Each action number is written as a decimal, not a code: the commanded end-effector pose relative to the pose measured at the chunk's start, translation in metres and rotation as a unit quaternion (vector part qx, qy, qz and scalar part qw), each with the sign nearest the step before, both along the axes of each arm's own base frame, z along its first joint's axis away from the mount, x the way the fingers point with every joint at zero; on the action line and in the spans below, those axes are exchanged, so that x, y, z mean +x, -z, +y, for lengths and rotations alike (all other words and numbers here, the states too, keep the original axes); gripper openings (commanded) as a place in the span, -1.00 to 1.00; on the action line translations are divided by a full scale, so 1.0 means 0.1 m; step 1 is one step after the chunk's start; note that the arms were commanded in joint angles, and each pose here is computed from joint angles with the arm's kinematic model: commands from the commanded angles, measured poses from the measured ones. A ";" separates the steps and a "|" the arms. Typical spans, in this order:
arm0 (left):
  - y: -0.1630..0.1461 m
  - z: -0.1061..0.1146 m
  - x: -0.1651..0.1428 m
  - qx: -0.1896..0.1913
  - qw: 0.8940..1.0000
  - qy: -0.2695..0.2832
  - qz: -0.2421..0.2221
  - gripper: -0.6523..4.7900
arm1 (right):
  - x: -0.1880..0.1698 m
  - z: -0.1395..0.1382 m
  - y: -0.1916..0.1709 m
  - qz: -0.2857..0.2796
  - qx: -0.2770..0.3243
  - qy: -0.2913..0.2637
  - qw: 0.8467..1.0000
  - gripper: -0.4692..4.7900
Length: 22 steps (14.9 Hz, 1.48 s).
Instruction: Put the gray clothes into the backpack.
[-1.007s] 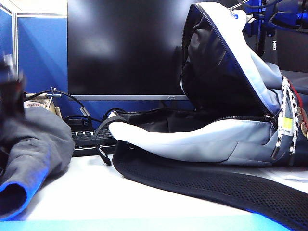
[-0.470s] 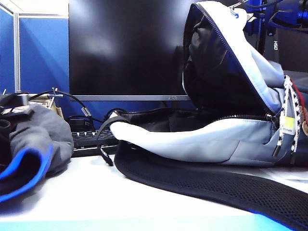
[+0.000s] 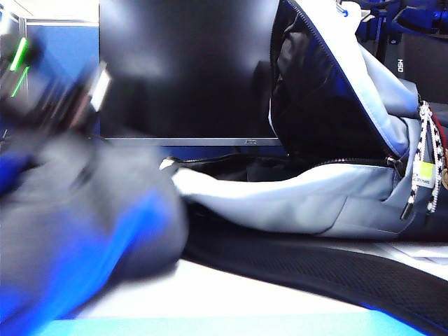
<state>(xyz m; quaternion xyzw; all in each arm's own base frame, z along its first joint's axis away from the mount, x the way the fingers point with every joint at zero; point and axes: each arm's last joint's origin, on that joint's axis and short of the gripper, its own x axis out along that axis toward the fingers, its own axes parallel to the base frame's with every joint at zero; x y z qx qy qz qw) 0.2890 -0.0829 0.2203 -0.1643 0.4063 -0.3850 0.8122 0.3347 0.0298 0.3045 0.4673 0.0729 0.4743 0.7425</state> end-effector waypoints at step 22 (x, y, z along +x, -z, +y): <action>-0.52 -2.22 1.29 -0.180 0.953 0.180 -0.164 -0.78 | -0.10 0.00 -0.17 -0.050 0.008 -0.026 0.998 -0.85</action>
